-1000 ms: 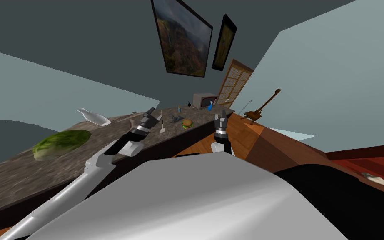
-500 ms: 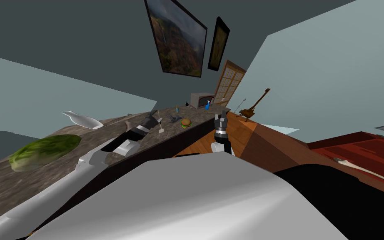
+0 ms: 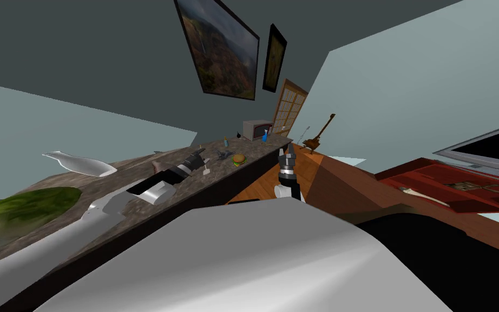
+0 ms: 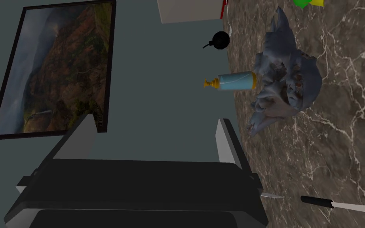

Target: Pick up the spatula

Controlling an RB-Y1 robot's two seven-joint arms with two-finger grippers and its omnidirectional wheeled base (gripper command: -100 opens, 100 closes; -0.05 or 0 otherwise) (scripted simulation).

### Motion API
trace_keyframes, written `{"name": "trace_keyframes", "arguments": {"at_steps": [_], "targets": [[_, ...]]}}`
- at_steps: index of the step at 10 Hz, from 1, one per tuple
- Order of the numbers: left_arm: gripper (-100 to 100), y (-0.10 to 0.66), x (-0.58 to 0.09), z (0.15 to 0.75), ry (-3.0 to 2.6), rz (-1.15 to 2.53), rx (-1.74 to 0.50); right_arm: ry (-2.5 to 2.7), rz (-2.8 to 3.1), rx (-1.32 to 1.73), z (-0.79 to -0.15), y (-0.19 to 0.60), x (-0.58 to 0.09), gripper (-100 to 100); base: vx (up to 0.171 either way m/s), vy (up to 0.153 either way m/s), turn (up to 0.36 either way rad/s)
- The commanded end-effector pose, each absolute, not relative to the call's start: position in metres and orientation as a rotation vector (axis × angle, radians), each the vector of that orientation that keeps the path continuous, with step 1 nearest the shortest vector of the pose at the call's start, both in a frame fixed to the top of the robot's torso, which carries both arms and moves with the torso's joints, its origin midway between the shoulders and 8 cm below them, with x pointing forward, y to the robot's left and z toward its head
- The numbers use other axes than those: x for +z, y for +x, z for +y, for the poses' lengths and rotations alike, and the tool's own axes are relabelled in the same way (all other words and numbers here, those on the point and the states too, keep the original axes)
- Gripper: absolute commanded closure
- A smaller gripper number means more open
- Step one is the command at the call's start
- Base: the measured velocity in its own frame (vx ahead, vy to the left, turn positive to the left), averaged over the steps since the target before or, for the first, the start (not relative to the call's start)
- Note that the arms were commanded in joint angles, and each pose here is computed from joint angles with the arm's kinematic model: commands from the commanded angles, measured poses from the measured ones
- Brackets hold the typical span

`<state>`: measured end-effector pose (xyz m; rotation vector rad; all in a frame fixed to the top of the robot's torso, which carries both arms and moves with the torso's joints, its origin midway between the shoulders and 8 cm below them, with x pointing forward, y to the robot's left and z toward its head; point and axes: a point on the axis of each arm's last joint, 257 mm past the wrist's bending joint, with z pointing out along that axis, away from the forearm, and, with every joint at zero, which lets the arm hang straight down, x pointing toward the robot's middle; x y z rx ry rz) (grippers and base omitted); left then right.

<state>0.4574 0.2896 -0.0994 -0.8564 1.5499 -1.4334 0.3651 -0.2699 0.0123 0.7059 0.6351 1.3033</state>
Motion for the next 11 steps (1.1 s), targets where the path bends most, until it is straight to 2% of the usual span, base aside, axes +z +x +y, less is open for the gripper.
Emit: {"name": "trace_keyframes", "arguments": {"at_steps": [1, 11], "targets": [[-100, 0.46, -0.108, 0.296, -0.868, 1.602, -1.39, 0.706, 0.635, 1.303, -0.27, 0.365, 0.012, 0, -0.029, 0.024, -0.119], [-100, 0.431, -0.212, 0.388, -1.122, 1.92, -0.996, 0.706, 0.635, 1.303, -0.27, 0.365, 0.012, 0, -0.016, 0.025, -0.168]]}}
